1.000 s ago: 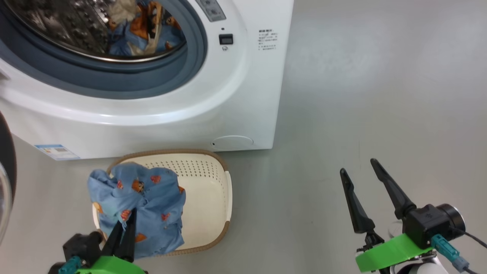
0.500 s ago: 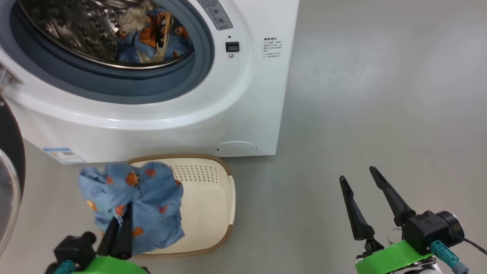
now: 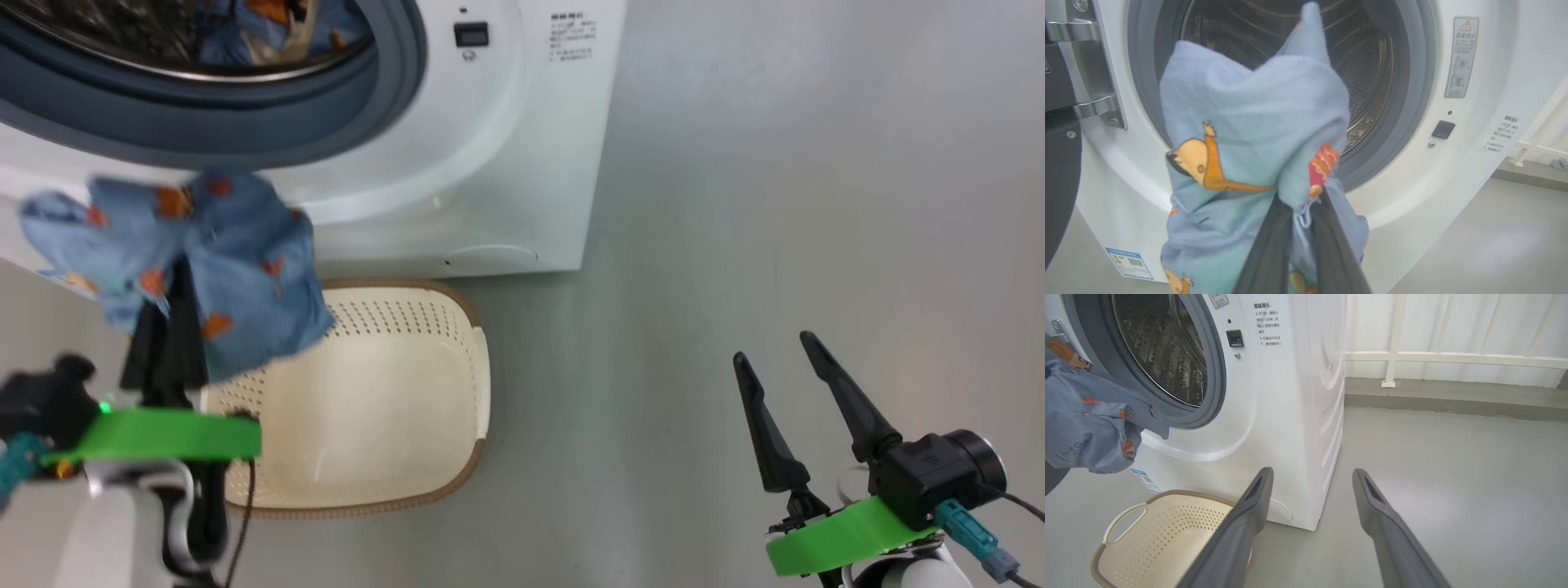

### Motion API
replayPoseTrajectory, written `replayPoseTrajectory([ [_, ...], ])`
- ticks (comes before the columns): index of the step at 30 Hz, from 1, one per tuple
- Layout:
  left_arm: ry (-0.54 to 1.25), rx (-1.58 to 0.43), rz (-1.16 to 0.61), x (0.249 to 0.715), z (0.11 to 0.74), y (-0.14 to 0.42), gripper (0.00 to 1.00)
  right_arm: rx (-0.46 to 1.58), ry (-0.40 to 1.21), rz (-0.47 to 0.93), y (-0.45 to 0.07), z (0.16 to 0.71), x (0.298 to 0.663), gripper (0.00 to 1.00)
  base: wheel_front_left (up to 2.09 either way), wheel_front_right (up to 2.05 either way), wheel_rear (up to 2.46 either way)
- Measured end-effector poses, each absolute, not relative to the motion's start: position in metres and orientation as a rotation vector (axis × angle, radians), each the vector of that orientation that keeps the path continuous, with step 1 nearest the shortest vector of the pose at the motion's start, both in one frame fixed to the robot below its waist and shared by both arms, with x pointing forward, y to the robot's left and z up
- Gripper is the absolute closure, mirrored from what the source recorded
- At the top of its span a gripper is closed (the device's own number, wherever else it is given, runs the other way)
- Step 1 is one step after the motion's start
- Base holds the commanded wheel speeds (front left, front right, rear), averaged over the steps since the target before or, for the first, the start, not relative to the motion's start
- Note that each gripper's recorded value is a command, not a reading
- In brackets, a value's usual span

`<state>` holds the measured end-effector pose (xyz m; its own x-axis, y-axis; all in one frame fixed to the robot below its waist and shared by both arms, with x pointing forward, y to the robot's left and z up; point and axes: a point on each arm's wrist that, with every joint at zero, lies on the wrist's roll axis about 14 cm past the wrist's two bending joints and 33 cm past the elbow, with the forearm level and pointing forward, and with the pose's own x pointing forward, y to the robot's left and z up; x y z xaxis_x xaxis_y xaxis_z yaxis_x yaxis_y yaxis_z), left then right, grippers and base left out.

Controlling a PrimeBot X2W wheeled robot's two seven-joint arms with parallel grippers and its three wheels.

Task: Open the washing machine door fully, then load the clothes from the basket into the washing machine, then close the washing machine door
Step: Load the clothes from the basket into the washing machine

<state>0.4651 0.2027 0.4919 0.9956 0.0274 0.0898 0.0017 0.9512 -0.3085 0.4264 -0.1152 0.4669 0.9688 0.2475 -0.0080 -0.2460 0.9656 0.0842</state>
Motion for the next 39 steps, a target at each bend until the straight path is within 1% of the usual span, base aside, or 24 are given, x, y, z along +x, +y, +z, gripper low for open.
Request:
replayPoseTrajectory([
  [1, -0.093, -0.313, 0.013, 0.465, 0.492, 0.203, 1.00, 0.083, 0.019, 0.250, -0.115, 0.467, 0.426, 0.00, 0.00, 0.00, 0.00],
  [15, -0.178, -0.298, -0.060, 0.592, 0.508, 0.219, 1.00, 0.077, 0.113, 0.187, -0.136, 0.417, 0.445, 0.00, 0.00, 0.00, 0.00],
  [25, -0.134, -0.242, -0.130, 0.676, 0.510, 0.222, 1.00, 0.096, 0.180, 0.135, -0.153, 0.380, 0.454, 0.00, 0.00, 0.00, 0.00],
  [29, -0.096, -0.235, -0.127, 0.703, 0.499, 0.227, 1.00, 0.102, 0.219, 0.118, -0.158, 0.365, 0.452, 0.00, 0.00, 0.00, 0.00],
  [33, -0.060, -0.216, -0.121, 0.725, 0.483, 0.230, 1.00, 0.104, 0.223, 0.099, -0.165, 0.359, 0.457, 0.00, 0.00, 0.00, 0.00],
  [39, -0.023, -0.246, -0.135, 0.750, 0.456, 0.216, 1.00, 0.110, 0.246, 0.072, -0.174, 0.349, 0.457, 0.00, 0.00, 0.00, 0.00],
])
